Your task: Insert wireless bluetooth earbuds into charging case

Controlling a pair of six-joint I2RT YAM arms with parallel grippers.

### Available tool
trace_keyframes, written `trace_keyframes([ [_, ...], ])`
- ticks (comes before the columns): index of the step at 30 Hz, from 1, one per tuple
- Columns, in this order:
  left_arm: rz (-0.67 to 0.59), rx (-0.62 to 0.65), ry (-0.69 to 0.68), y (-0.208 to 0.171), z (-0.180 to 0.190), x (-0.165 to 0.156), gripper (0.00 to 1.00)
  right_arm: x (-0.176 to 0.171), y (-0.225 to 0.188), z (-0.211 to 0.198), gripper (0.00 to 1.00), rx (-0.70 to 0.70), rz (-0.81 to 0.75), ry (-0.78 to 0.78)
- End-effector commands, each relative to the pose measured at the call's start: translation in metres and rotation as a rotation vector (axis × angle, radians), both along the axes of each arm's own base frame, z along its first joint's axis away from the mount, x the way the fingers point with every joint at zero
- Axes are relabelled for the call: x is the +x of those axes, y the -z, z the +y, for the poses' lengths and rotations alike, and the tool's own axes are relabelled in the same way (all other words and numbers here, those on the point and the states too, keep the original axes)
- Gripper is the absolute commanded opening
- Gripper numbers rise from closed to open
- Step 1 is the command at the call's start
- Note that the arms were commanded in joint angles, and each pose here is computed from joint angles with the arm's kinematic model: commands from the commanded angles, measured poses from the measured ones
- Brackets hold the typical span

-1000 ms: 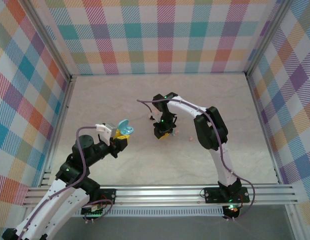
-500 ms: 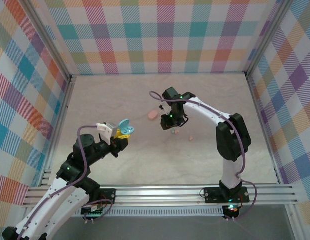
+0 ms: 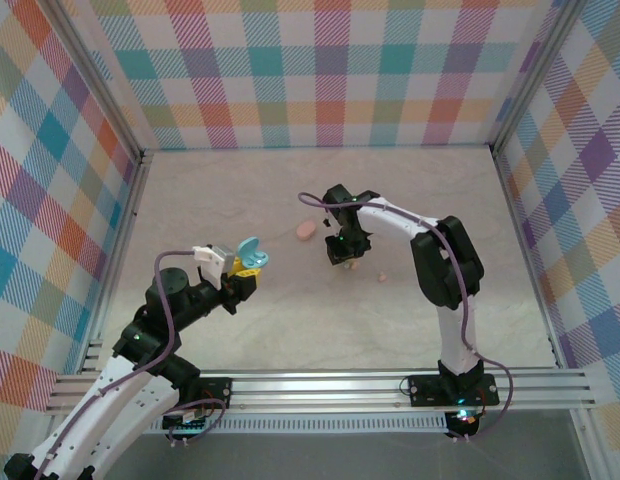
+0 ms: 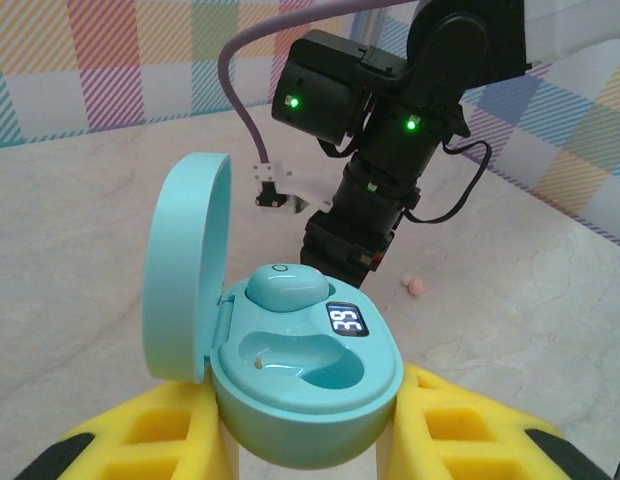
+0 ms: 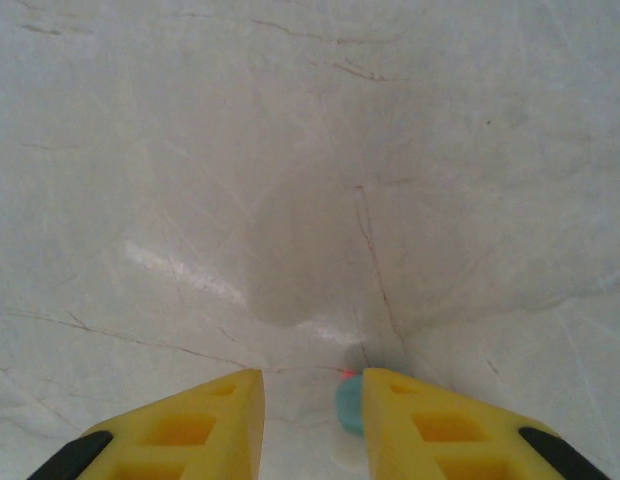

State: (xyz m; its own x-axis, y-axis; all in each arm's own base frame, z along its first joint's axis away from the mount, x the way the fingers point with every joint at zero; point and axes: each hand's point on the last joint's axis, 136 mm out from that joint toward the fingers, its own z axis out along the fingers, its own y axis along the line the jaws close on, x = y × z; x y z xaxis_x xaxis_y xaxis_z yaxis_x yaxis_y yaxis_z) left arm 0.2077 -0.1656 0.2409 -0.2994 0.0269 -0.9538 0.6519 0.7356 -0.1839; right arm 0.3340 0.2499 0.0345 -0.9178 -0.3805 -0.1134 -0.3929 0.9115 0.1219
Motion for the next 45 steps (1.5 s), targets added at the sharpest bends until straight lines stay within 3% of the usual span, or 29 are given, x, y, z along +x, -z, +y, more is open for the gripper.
trace_keyframes([
  [1, -0.058, -0.018, 0.029, -0.024, -0.003, -0.006, 0.24, -0.012, 0.009, 0.002, 0.32, 0.005, 0.063, 0.022],
  [8, -0.078, -0.039, 0.022, -0.025, -0.003, -0.004, 0.24, -0.045, -0.021, 0.049, 0.32, 0.254, 0.139, 0.014],
  [14, -0.067, -0.031, 0.042, -0.023, -0.007, -0.004, 0.24, -0.036, -0.057, 0.055, 0.32, 0.346, 0.066, 0.053],
  [21, -0.073, -0.037, 0.037, -0.025, -0.005, -0.006, 0.24, -0.023, -0.047, 0.018, 0.32, 0.212, 0.013, 0.131],
  [25, -0.072, -0.039, 0.037, -0.024, -0.004, -0.007, 0.24, -0.025, -0.031, 0.000, 0.32, 0.218, 0.025, 0.212],
  [30, -0.073, -0.039, 0.037, -0.023, -0.005, -0.005, 0.24, -0.027, -0.013, -0.003, 0.26, 0.250, 0.029, 0.244],
  [45, -0.063, -0.039, 0.053, -0.022, -0.010, -0.002, 0.24, -0.021, 0.005, -0.009, 0.29, 0.184, 0.020, 0.220],
])
